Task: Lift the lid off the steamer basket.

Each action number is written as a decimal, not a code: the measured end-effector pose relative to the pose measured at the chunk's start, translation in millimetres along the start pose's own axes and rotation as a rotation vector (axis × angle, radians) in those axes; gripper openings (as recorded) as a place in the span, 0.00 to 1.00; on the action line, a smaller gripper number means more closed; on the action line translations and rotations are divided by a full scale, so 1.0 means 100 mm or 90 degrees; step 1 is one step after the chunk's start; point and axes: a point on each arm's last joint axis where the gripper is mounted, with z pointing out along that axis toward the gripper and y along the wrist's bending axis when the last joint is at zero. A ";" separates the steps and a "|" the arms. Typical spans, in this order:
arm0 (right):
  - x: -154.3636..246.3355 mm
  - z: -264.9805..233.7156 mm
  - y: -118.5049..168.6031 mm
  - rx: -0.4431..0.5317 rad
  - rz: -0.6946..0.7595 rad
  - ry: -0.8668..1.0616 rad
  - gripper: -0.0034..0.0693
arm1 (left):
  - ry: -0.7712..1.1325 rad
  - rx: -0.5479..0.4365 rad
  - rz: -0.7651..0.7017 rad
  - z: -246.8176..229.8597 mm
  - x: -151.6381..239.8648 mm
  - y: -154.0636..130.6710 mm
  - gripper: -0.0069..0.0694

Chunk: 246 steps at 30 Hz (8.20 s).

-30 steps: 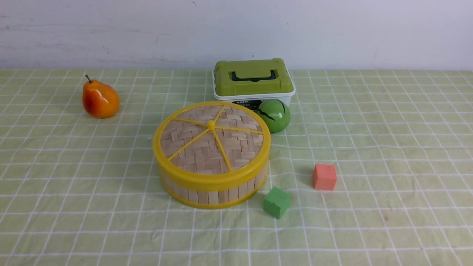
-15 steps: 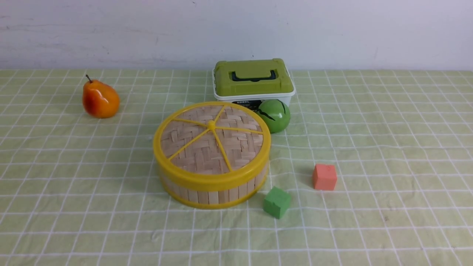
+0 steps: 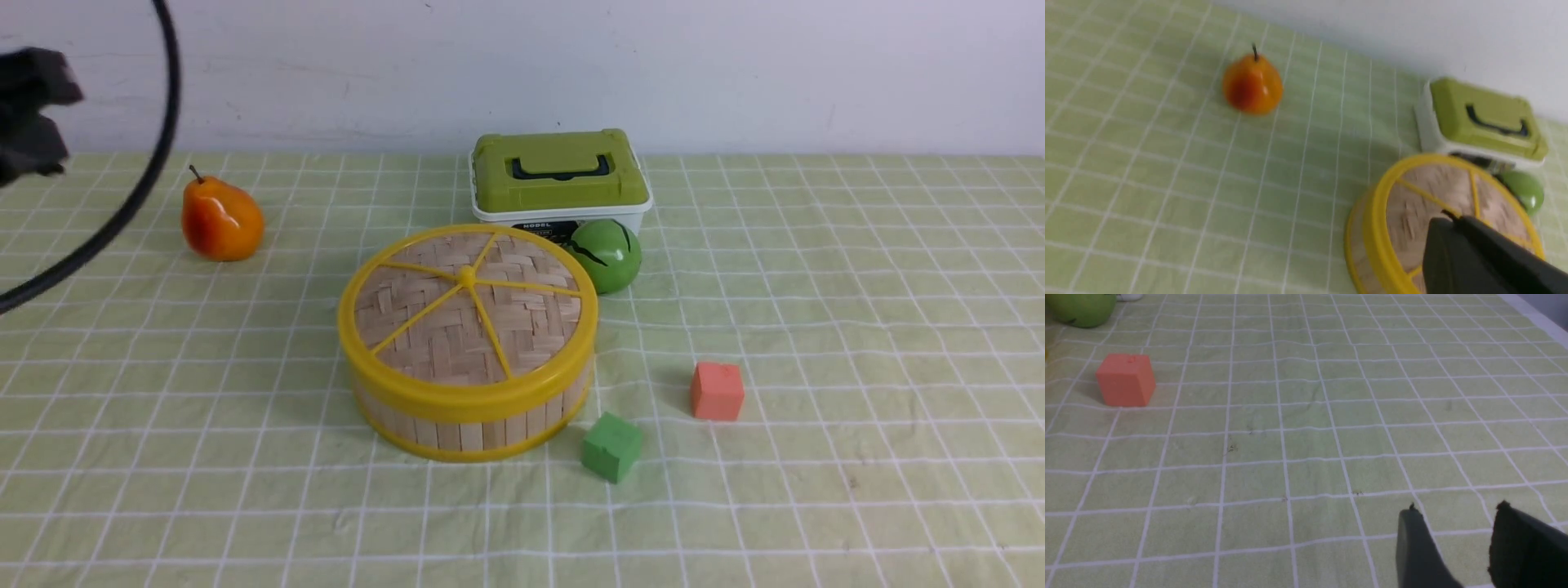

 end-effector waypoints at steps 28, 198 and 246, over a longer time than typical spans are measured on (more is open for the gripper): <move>0.00 0.00 0.00 0.000 0.000 0.000 0.38 | 0.371 0.053 0.319 1.92 0.12 -1.49 0.32; 0.00 0.00 0.00 0.000 0.000 0.000 0.38 | -0.156 0.009 0.184 -0.43 2.63 1.16 0.07; 0.00 0.00 0.00 0.000 0.000 0.000 0.38 | -0.155 0.009 0.184 -0.43 2.63 1.16 0.08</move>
